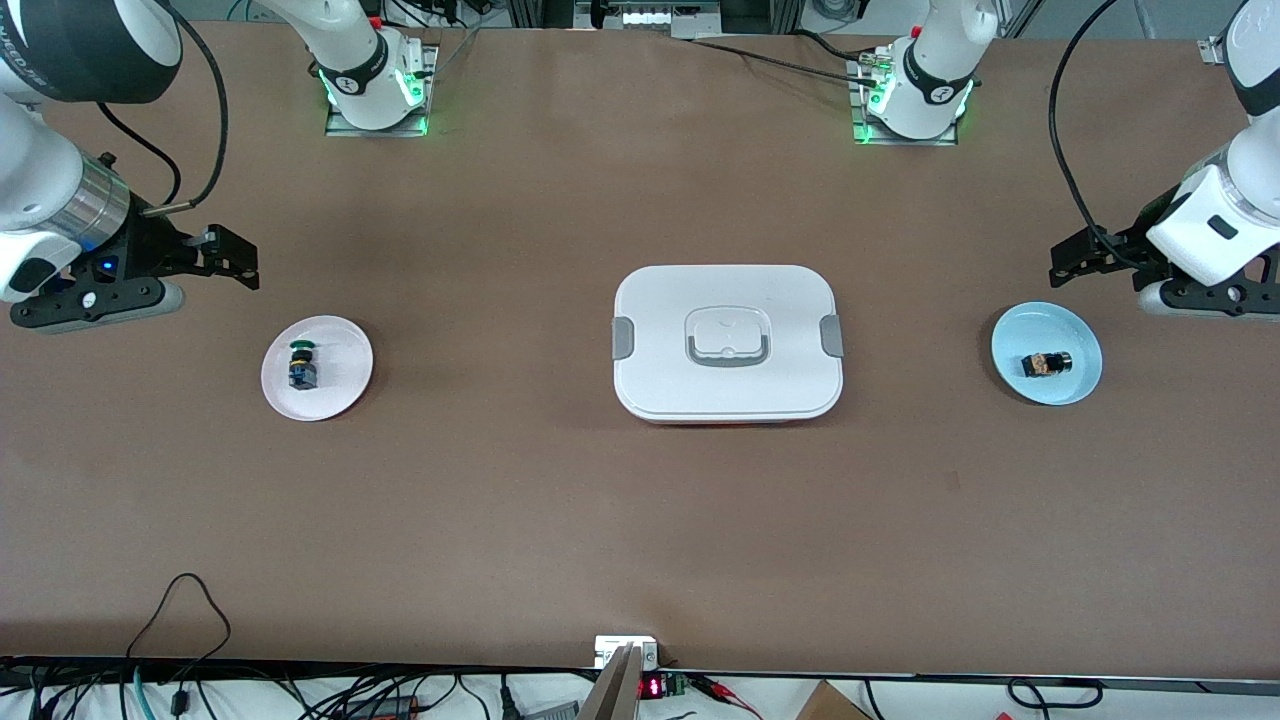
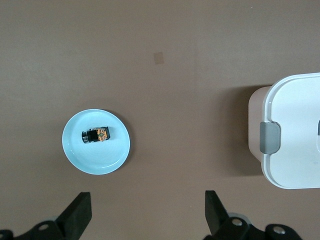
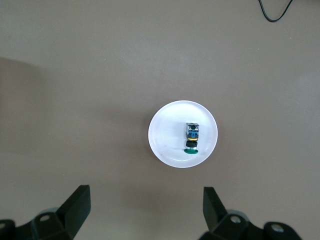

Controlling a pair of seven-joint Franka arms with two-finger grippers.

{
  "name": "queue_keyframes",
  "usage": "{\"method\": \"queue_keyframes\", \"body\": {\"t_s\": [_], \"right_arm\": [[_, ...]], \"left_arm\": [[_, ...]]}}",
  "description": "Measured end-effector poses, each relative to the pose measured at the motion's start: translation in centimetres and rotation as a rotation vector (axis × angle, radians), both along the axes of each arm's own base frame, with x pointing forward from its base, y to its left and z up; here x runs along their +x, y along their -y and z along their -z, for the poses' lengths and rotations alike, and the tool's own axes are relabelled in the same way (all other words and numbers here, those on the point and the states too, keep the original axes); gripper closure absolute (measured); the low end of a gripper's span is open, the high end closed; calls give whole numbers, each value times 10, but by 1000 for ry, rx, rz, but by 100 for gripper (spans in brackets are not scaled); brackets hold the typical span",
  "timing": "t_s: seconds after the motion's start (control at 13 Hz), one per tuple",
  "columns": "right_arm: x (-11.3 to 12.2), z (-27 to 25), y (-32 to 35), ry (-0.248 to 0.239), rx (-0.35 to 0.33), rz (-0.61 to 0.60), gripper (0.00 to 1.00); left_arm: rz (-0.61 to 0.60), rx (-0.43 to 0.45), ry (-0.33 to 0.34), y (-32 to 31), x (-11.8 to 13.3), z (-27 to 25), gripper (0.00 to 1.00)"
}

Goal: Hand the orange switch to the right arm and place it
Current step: 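Lower the left gripper over the orange switch on the blue plate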

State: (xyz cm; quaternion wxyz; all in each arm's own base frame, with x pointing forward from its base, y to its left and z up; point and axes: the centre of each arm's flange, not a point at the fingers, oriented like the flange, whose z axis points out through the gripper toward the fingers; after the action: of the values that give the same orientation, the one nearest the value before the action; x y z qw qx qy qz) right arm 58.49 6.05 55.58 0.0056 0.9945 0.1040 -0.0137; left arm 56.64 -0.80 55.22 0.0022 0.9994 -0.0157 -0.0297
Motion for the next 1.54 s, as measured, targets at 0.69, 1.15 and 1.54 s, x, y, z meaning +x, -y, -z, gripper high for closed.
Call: {"method": "queue_keyframes", "body": {"t_s": [0.69, 1.15, 1.54], "right_arm": [[0, 0, 0, 2, 1, 0, 0], [1, -2, 0, 11, 2, 0, 0], [1, -3, 0, 13, 2, 0, 0]], "left_arm": [[-14, 3, -87, -8, 11, 41, 0], [-135, -4, -136, -88, 7, 128, 0], [-114, -6, -54, -124, -11, 225, 0]]}}
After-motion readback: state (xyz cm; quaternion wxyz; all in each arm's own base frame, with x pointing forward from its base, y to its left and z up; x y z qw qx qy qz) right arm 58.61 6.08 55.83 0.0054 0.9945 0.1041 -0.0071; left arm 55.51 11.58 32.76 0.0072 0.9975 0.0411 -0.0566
